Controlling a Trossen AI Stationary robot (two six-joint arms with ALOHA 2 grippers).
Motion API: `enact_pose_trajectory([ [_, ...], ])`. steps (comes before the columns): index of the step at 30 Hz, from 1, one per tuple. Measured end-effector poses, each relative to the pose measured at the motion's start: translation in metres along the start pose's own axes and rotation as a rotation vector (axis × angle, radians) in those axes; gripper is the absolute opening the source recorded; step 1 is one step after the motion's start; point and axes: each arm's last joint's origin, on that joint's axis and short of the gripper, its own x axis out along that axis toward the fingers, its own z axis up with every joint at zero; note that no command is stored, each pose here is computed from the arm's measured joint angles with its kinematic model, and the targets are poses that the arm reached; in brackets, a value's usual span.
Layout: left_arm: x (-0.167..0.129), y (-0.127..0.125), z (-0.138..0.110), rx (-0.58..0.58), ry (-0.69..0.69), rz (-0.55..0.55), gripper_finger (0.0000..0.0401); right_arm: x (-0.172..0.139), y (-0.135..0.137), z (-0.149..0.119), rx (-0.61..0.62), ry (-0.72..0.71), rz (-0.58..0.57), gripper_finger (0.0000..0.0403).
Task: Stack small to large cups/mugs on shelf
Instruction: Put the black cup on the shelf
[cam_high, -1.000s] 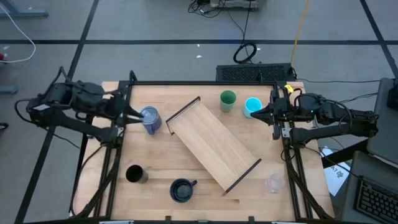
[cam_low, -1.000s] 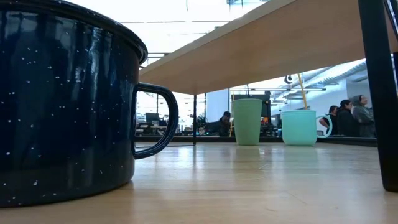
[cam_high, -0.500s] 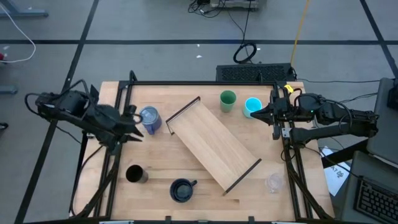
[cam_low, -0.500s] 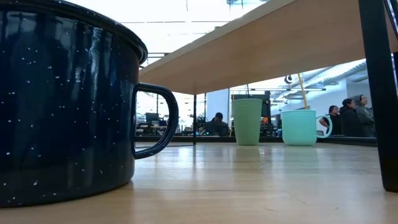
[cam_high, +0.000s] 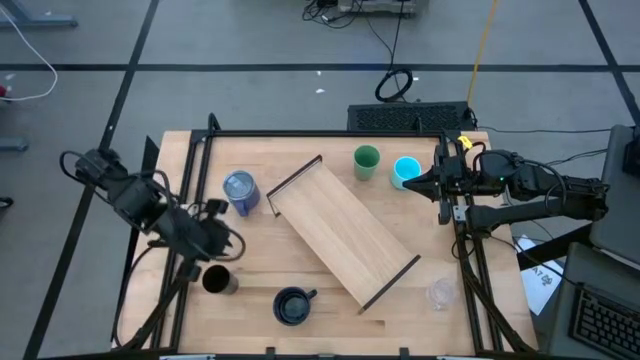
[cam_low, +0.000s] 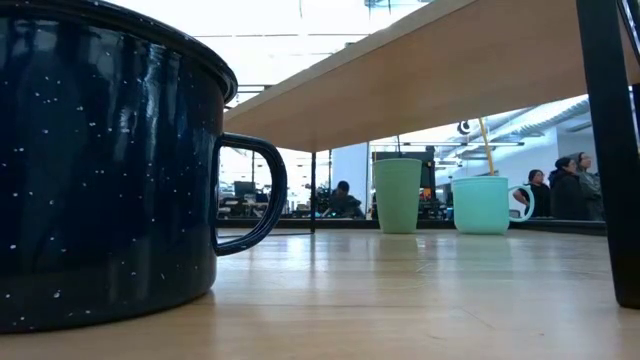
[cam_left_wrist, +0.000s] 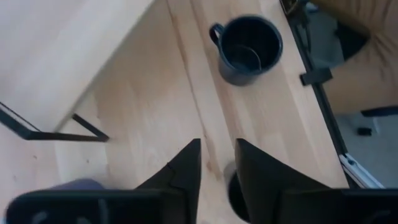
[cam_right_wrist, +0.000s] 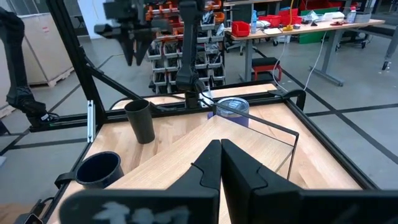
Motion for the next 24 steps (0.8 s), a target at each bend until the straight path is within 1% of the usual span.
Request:
enact_pose_trajectory([
  [5,0.013,-0.016,0.002,-0.009,0.067,0.007,0.0163,0.000,0.000,0.000,0.000,0.001,0.000,0.0000],
  [8,0.019,-0.022,0.001,-0.018,0.100,0.026,0.0185,0.003,0.000,-0.001,0.000,0.012,-0.001,0.0000],
  [10,0.020,-0.025,0.000,-0.021,0.113,0.034,0.0192,0.007,0.000,-0.002,-0.001,0.024,-0.002,0.0000],
  [16,0.019,-0.034,-0.004,-0.061,0.117,0.018,0.0192,0.020,0.000,-0.005,-0.007,0.073,-0.007,0.0000],
  [18,0.019,-0.039,-0.006,-0.075,0.118,0.010,0.0194,0.023,0.000,-0.005,-0.021,0.068,-0.006,0.0000],
  [21,0.022,-0.047,-0.007,-0.090,0.133,0.006,0.0201,0.028,0.000,-0.005,-0.033,0.067,-0.006,0.0000],
  [24,0.031,-0.060,-0.008,-0.090,0.169,0.008,0.0212,0.030,0.001,-0.003,-0.047,0.055,-0.004,0.0000],
])
